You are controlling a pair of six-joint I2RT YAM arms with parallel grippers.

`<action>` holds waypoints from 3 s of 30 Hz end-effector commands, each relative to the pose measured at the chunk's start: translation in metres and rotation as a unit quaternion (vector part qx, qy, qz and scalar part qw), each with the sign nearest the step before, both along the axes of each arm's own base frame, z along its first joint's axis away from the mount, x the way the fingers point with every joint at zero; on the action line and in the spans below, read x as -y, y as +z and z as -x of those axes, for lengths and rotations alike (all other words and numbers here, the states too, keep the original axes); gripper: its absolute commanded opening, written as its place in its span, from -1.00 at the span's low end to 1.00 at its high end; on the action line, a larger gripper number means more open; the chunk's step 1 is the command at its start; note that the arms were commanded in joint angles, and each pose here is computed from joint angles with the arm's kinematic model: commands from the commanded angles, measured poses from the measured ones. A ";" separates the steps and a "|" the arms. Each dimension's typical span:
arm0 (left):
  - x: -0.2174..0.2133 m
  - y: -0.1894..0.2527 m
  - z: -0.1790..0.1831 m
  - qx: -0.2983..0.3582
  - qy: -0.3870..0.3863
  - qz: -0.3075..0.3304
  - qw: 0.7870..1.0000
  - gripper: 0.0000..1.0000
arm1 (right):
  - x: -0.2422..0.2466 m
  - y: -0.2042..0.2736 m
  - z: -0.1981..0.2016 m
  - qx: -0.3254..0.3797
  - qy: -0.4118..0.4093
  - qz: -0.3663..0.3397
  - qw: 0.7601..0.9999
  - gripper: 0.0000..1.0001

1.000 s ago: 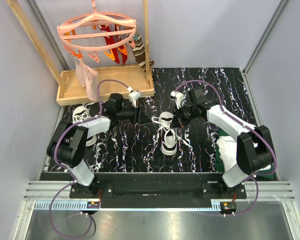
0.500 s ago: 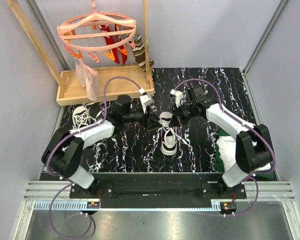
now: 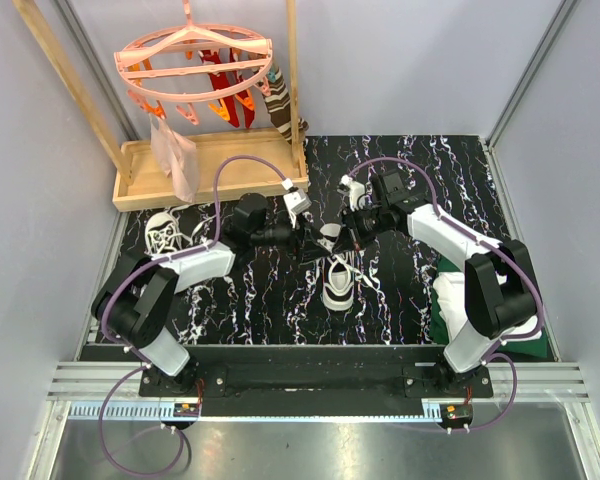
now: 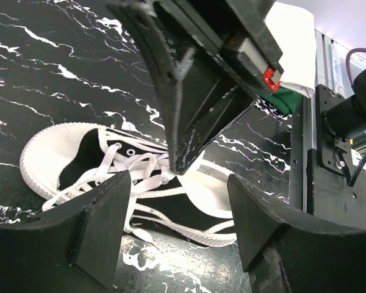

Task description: Tie the shoes

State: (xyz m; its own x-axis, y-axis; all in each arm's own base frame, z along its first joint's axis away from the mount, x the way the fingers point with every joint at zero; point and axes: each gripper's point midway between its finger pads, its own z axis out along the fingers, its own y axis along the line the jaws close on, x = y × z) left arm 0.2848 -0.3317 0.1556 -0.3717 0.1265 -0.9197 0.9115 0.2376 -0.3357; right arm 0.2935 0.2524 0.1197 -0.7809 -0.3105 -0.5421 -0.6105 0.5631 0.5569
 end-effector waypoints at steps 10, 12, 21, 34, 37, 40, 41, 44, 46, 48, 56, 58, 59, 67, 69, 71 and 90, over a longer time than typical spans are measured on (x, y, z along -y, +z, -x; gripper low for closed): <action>0.005 -0.007 -0.014 0.005 0.048 0.017 0.999 0.30 | -0.020 0.024 -0.017 -0.029 -0.065 -0.059 0.996 -1.00; 0.007 -0.011 -0.015 -0.007 0.052 0.020 0.998 0.29 | -0.021 0.023 -0.018 -0.032 -0.070 -0.061 0.995 -1.00; 0.010 -0.010 -0.025 -0.015 0.076 0.039 0.996 0.23 | -0.020 0.021 -0.015 -0.042 -0.084 -0.066 0.993 -1.00; 0.016 -0.014 -0.024 -0.033 0.074 0.044 0.996 0.01 | -0.019 0.019 -0.021 -0.063 -0.110 -0.074 0.989 -1.00; 0.015 -0.017 -0.026 -0.038 0.082 0.040 0.995 -0.06 | -0.018 0.018 -0.023 -0.064 -0.117 -0.075 0.988 -1.00; 0.016 -0.019 -0.028 -0.042 0.085 0.035 0.995 -0.19 | -0.016 0.019 -0.024 -0.068 -0.123 -0.078 0.987 -1.00; 0.016 -0.021 -0.028 -0.045 0.086 0.032 0.995 -0.21 | -0.017 0.019 -0.024 -0.068 -0.123 -0.079 0.987 -1.00; 0.016 -0.022 -0.030 -0.043 0.089 0.026 0.995 -0.28 | -0.014 0.019 -0.025 -0.072 -0.128 -0.080 0.986 -1.00; 0.015 -0.023 -0.029 -0.044 0.089 0.022 0.995 -0.30 | -0.013 0.018 -0.025 -0.074 -0.131 -0.081 0.985 -1.00; 0.014 -0.025 -0.029 -0.045 0.092 0.015 0.995 -0.35 | -0.013 0.019 -0.025 -0.077 -0.132 -0.083 0.985 -1.00; 0.011 -0.027 -0.024 -0.036 0.079 0.002 0.996 -0.98 | -0.009 0.017 -0.025 -0.080 -0.136 -0.085 0.984 -1.00; 0.011 -0.027 -0.022 -0.035 0.075 0.001 0.997 -1.00 | -0.009 0.016 -0.025 -0.082 -0.137 -0.084 0.984 -1.00; 0.011 -0.027 -0.022 -0.035 0.074 0.001 0.997 -1.00 | -0.009 0.016 -0.025 -0.082 -0.137 -0.084 0.984 -1.00; 0.014 -0.010 -0.015 -0.027 0.058 0.041 0.997 -0.10 | -0.010 0.014 -0.028 -0.089 -0.146 -0.091 0.981 -1.00; 0.016 -0.008 -0.016 -0.030 0.056 0.045 0.997 -0.06 | -0.011 0.014 -0.028 -0.095 -0.150 -0.095 0.979 -1.00; 0.019 -0.008 -0.016 -0.032 0.053 0.046 0.997 -0.03 | -0.012 0.013 -0.030 -0.097 -0.153 -0.097 0.979 -1.00; 0.022 -0.017 -0.036 -0.076 0.110 0.044 0.990 -0.13 | -0.014 0.014 -0.035 -0.108 -0.186 -0.116 0.970 -1.00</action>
State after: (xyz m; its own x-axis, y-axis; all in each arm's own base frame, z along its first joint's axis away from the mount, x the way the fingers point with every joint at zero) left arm 0.3020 -0.3458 0.1193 -0.5602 0.0030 -0.8283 0.7701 0.3701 -0.5195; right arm 0.3193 0.2664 0.1253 -0.9328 0.0878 -0.3497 -0.2379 0.5788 0.7800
